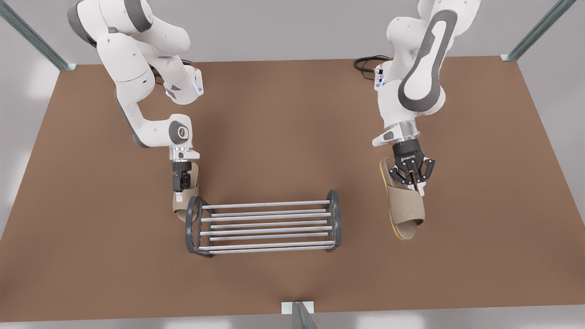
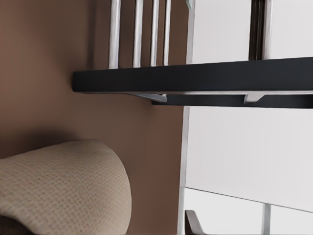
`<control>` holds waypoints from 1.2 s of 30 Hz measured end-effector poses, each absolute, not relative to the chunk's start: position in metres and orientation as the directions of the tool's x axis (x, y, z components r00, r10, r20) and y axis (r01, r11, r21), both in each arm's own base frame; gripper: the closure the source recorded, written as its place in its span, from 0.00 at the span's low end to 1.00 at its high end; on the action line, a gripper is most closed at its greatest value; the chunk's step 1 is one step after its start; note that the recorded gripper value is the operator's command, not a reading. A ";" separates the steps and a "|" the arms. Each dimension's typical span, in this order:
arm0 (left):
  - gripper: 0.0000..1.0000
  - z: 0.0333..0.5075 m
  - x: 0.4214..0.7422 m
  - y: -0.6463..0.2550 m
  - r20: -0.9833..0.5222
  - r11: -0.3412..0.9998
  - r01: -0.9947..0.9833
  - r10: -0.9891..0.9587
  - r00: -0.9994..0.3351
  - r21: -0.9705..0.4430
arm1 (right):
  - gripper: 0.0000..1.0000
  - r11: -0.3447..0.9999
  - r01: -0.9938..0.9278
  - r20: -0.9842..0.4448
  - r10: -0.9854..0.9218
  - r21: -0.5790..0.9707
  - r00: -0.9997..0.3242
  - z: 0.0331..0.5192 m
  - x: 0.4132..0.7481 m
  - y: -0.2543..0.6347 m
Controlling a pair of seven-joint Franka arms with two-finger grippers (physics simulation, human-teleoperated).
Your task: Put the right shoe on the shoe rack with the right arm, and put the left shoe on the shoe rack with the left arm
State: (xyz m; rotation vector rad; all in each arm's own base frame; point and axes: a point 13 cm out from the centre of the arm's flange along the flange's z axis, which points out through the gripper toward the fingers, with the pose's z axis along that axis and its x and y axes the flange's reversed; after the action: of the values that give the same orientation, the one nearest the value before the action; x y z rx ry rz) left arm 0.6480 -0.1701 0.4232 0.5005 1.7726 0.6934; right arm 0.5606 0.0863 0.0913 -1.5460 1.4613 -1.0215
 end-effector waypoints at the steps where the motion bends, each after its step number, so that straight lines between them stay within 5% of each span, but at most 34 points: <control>1: 0.79 0.440 0.647 -0.178 -0.707 0.730 -0.044 0.644 -0.293 0.682 | 0.26 -0.054 -0.388 0.048 -0.999 -0.920 0.024 0.091 0.561 0.086; 6: 0.79 0.456 0.642 -0.288 -0.696 0.697 -0.149 0.625 -0.353 0.701 | 0.40 -0.052 -0.387 0.048 -0.999 -0.921 0.020 0.092 0.561 0.084; 9: 0.79 0.450 0.553 -0.471 -0.676 0.697 -0.050 0.673 -0.300 0.716 | 0.65 -0.052 -0.385 0.049 -0.999 -0.921 0.018 0.092 0.562 0.083; 12: 0.79 0.435 0.534 -0.510 -0.634 0.658 -0.079 0.676 -0.376 0.749 | 0.74 -0.052 -0.380 0.049 -0.999 -0.923 0.017 0.095 0.563 0.083; 20: 0.79 0.367 0.594 -0.478 -0.478 0.489 -0.149 0.668 -0.570 0.860 | 0.79 -0.069 -0.234 0.069 -0.998 -0.970 0.006 0.207 0.595 0.075; 27: 0.79 0.330 0.669 -0.456 -0.460 0.514 -0.109 0.630 -0.625 0.851 | 0.79 -0.040 -0.111 0.040 -0.999 -0.993 -0.006 0.399 0.656 0.061; 28: 0.64 0.324 0.678 -0.451 -0.454 0.516 -0.096 0.632 -0.628 0.851 | 0.79 -0.035 -0.122 0.035 -0.999 -0.992 0.000 0.414 0.659 0.061; 29: 0.00 0.318 0.684 -0.449 -0.445 0.517 -0.080 0.638 -0.628 0.852 | 0.79 -0.031 -0.143 0.030 -1.000 -0.989 0.007 0.421 0.659 0.063; 36: 0.00 0.293 0.684 -0.457 -0.394 0.526 0.022 0.665 -0.634 0.850 | 0.79 -0.038 -0.294 0.011 -0.996 -0.955 0.094 0.418 0.639 0.098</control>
State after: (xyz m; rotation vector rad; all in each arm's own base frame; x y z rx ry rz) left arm 0.6843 -0.4572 0.2933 0.5570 2.0329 1.1195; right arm 0.6387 0.0984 0.4178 -1.4868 1.3424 -1.0025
